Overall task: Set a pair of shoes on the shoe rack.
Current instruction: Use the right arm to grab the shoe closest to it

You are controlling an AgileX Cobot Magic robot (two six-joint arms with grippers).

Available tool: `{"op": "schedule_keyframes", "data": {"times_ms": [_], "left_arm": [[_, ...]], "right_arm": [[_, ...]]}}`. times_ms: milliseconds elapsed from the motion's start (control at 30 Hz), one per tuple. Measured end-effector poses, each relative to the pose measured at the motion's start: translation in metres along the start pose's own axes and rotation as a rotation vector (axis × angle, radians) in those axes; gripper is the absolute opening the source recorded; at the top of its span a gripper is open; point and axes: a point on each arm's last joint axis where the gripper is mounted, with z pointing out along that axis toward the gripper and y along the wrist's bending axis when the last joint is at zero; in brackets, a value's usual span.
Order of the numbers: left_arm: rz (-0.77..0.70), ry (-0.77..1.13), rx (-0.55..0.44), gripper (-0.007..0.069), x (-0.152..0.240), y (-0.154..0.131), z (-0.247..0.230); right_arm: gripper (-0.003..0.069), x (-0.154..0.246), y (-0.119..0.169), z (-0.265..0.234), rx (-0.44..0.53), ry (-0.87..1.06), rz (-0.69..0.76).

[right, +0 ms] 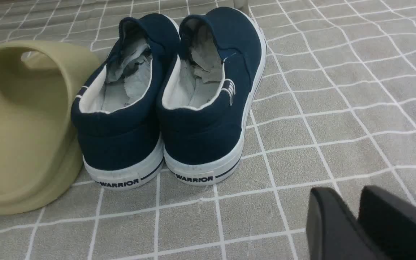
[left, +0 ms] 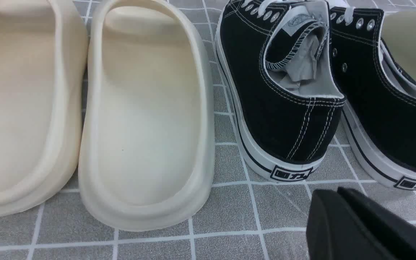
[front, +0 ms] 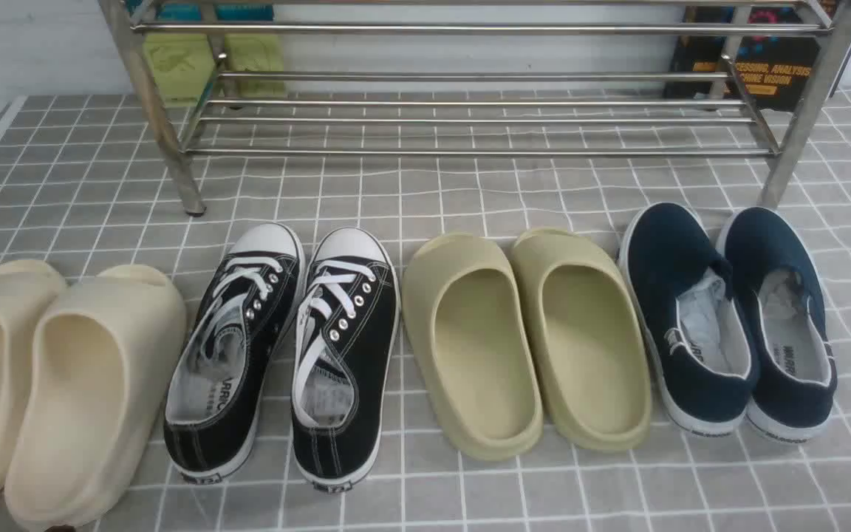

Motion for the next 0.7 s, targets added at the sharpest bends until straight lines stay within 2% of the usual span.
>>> {"op": "schedule_keyframes", "data": {"times_ms": [700], "left_arm": [[0.0,0.0,0.0,0.0043,0.0,0.0,0.0]], "right_arm": [[0.017,0.0,0.0008,0.0,-0.009,0.0,0.025]]}}
